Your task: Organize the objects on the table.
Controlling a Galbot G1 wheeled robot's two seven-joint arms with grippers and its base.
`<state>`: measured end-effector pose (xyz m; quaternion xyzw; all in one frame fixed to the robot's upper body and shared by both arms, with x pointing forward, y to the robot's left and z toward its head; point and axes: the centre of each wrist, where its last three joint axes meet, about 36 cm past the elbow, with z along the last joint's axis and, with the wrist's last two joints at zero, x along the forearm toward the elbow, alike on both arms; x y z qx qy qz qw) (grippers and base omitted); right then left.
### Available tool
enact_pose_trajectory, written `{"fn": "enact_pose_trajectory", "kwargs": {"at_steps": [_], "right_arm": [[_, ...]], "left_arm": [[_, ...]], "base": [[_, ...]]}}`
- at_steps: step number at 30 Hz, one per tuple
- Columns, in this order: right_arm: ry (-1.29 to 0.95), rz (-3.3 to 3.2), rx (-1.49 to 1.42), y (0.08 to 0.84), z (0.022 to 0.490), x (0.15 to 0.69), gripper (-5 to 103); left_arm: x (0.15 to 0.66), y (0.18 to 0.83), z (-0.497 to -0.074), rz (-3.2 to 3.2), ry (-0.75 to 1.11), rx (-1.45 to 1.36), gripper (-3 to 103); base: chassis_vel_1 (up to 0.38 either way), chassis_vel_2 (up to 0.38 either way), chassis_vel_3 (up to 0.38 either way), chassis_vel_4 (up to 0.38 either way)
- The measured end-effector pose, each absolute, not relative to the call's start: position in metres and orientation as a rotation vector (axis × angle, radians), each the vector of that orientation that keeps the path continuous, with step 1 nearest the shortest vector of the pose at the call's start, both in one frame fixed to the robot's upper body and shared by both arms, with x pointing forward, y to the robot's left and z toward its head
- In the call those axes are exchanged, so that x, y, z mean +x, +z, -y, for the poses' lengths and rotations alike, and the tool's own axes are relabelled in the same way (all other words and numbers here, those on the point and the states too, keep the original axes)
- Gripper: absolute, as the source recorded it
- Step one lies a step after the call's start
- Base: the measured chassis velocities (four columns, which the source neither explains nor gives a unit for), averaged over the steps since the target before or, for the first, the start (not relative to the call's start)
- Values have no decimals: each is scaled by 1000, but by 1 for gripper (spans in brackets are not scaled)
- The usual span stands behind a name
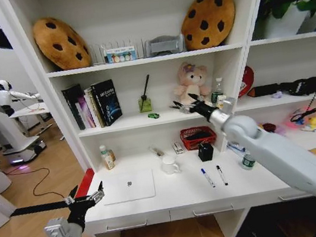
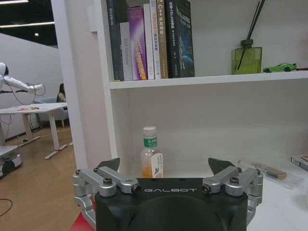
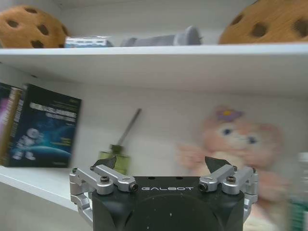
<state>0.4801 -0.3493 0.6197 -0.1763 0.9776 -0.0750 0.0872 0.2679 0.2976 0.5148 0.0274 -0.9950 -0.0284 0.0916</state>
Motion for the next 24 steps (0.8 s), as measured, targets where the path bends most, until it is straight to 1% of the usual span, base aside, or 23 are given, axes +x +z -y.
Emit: {"fn": "enact_pose_trajectory", "kwargs": {"at_steps": [1,3,4,6,7,9,10,12,14,15,17,18,20,24], "right_arm": [[-266,-2934,-448,608,361,462,100],[-261,-2960,-360,593,367,439,100],[-261,-2960,-360,593,367,439,100],[-235,-3034,-196,569,373,394,100],[-235,-3034,-196,569,373,394,100],[-240,-3122,-10,532,384,344,100],[-240,-3122,-10,532,384,344,100],[-235,-3217,92,495,385,293,100],[-102,-3284,217,464,368,246,100],[-102,-3284,217,464,368,246,100],[64,-3298,307,451,339,221,100],[64,-3298,307,451,339,221,100],[156,-3298,324,447,318,213,100],[208,-3299,288,445,305,214,100]], "left_arm": [[268,515,-298,2956,-85,81,100],[268,515,-298,2956,-84,81,100],[268,515,-298,2956,-84,81,100],[268,515,-298,2956,-84,80,100],[268,515,-298,2956,-84,80,100],[268,515,-298,2956,-85,82,100],[268,515,-298,2956,-85,82,100],[268,515,-298,2956,-84,82,100],[268,515,-298,2956,-84,81,100],[268,515,-298,2956,-84,81,100],[268,515,-298,2956,-84,80,100],[268,515,-298,2956,-84,80,100],[268,515,-298,2956,-84,81,100],[268,515,-298,2956,-84,81,100]], "base": [[0,0,0,0],[0,0,0,0],[0,0,0,0],[0,0,0,0],[0,0,0,0],[0,0,0,0],[0,0,0,0],[0,0,0,0],[0,0,0,0],[0,0,0,0],[0,0,0,0],[0,0,0,0],[0,0,0,0],[0,0,0,0]]}}
